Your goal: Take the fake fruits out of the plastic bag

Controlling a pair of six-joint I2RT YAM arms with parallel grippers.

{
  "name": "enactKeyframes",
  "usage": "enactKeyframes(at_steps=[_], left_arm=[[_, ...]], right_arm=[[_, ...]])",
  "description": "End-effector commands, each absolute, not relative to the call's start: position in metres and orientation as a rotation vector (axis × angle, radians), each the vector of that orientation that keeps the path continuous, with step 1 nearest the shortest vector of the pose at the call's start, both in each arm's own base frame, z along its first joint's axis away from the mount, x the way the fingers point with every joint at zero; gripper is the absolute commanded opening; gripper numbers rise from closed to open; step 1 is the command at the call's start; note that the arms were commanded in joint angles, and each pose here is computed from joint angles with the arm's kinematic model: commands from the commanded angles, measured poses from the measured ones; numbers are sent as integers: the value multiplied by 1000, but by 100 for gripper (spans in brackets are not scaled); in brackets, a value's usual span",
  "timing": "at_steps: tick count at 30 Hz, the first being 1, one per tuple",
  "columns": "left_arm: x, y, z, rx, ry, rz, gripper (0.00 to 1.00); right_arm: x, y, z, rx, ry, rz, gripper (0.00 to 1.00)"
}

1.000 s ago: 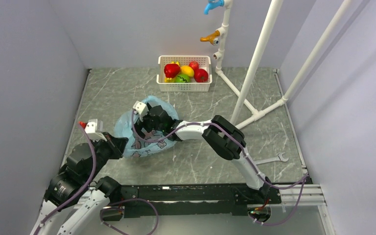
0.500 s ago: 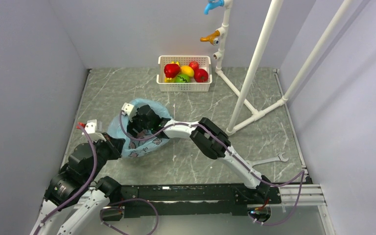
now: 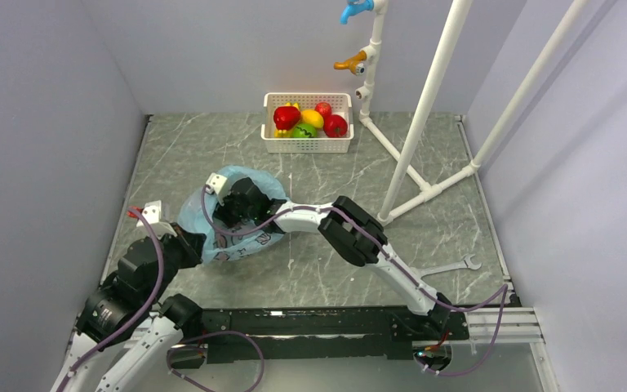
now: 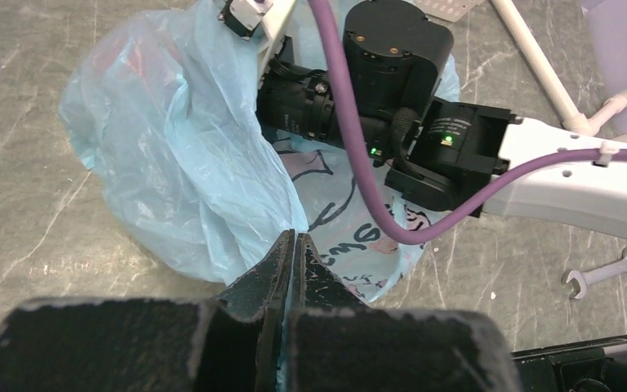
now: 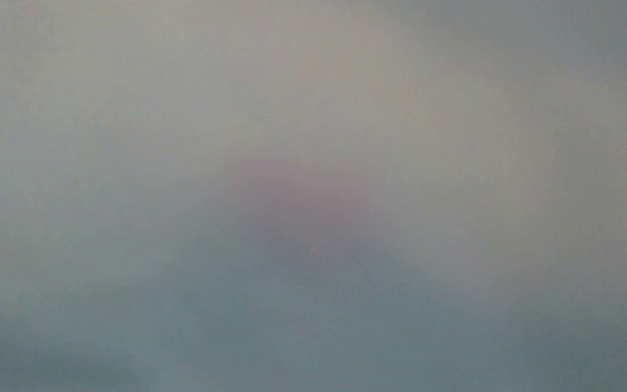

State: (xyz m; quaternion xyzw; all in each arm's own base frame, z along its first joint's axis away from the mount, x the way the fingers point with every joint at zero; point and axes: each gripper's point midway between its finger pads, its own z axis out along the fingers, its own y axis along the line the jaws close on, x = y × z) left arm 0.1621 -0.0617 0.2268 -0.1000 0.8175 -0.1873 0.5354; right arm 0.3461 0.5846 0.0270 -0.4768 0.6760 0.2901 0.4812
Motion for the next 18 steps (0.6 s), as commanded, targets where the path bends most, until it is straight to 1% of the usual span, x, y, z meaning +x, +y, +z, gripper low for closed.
enactKeyframes(at_steps=[1,3,7,10,12,18], left_arm=[[166,-67,233,-213,1917,-471,0],[167,-69,231,-200,1930,-467,0],[167,-70,230,-194,1951,-458,0],[167,-69,231,-195,1937,-463,0],[167,-65,232,-211,1922,-455,0],[167,-63,233,-226,1911,-449,0]], right_arm=[[349,564,47,-1113,1684,645,41],[347,560,59,-1098,1669,651,38],[342,551,83,-1060,1660,673,30],[336,540,100,-1018,1640,685,27],[335,528,106,-991,1652,670,24],[319,497,125,-938,1646,673,20]])
